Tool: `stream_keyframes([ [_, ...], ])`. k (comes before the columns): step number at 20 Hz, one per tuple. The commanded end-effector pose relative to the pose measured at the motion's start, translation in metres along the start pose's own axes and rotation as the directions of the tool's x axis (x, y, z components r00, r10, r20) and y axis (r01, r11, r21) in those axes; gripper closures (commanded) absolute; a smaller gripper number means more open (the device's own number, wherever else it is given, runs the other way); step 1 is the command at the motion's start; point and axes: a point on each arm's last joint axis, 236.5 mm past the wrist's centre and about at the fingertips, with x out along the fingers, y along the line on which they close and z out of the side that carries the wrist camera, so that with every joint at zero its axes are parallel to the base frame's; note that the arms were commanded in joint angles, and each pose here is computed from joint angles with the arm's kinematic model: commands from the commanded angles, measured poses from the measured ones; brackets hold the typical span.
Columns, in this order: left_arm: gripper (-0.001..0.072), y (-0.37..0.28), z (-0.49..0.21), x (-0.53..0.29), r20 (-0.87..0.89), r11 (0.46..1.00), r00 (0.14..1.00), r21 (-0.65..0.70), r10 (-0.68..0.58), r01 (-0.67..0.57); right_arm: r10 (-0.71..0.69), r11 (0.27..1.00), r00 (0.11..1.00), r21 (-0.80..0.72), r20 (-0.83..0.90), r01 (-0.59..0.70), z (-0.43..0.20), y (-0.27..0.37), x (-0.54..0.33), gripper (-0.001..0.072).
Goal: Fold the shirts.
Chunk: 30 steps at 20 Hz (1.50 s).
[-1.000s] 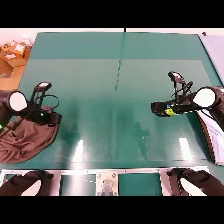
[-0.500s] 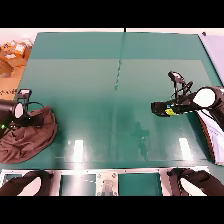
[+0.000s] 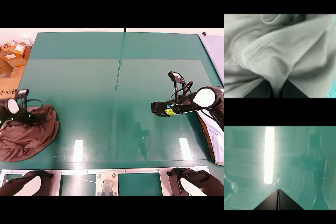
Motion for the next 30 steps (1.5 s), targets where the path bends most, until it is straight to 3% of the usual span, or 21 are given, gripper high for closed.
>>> stream_keyframes([
  [1, 0.0686, -0.032, 0.026, -0.061, 0.034, 0.995, 0.998, 0.085, -0.049, 0.046, 0.002, 1.0, 1.0, 0.0, -0.001, -0.002, 0.0, 0.001, 0.0, 0.0695],
  [5, 0.0686, -0.128, 0.064, -0.169, 0.234, 0.939, 0.949, 0.319, -0.211, 0.13, 0.007, 1.0, 1.0, 0.003, 0.0, -0.007, 0.0, 0.002, 0.0, 0.0695],
  [9, 0.0686, -0.248, 0.056, -0.241, 0.357, 0.801, 0.807, 0.556, -0.47, 0.221, 0.044, 0.999, 0.999, 0.018, 0.006, -0.044, 0.001, 0.011, 0.0, 0.0695],
  [12, 0.0683, -0.319, 0.034, -0.238, 0.307, 0.707, 0.75, 0.647, -0.586, 0.288, 0.051, 0.998, 0.998, 0.019, 0.047, -0.052, 0.011, 0.012, -0.001, 0.0695],
  [13, 0.0613, -0.339, 0.027, -0.227, 0.264, 0.684, 0.746, 0.651, -0.611, 0.329, 0.057, 0.998, 0.996, 0.024, 0.062, -0.058, 0.015, 0.014, -0.001, 0.0694],
  [14, 0.0221, -0.359, 0.019, -0.213, 0.21, 0.665, 0.744, 0.639, -0.635, 0.387, 0.066, 0.997, 0.995, 0.028, 0.071, -0.068, 0.017, 0.016, -0.001, 0.0694],
  [15, -0.0013, -0.371, 0.014, -0.198, 0.162, 0.658, 0.749, 0.618, -0.642, 0.431, 0.069, 0.997, 0.995, 0.028, 0.07, -0.071, 0.017, 0.016, -0.001, 0.0692],
  [17, 0.0003, -0.367, 0.019, -0.167, 0.132, 0.687, 0.794, 0.597, -0.593, 0.414, 0.068, 0.997, 0.995, 0.028, 0.069, -0.07, 0.016, 0.016, -0.001, 0.0525],
  [19, 0.0003, -0.33, 0.044, -0.15, 0.141, 0.75, 0.841, 0.547, -0.522, 0.373, 0.066, 0.997, 0.995, 0.036, 0.076, -0.069, 0.019, 0.014, -0.002, 0.0396],
  [22, 0.0003, -0.248, 0.077, -0.124, 0.114, 0.862, 0.911, 0.387, -0.395, 0.326, 0.057, 0.997, 0.995, 0.041, 0.086, -0.061, 0.022, 0.008, -0.003, 0.039],
  [24, 0.0003, -0.202, 0.098, -0.107, 0.127, 0.913, 0.93, 0.275, -0.345, 0.301, 0.055, 0.997, 0.995, 0.042, 0.088, -0.059, 0.025, 0.007, 0.001, 0.0339],
  [27, 0.0003, -0.167, 0.112, -0.071, 0.155, 0.942, 0.934, 0.157, -0.32, 0.297, 0.008, 0.995, 0.998, 0.102, 0.066, -0.015, 0.038, -0.017, 0.028, 0.0336],
  [30, 0.0003, -0.177, 0.105, -0.026, 0.094, 0.935, 0.934, 0.116, -0.346, 0.334, -0.03, 0.97, 0.999, 0.242, -0.014, 0.032, 0.047, -0.062, 0.061, 0.0203],
])
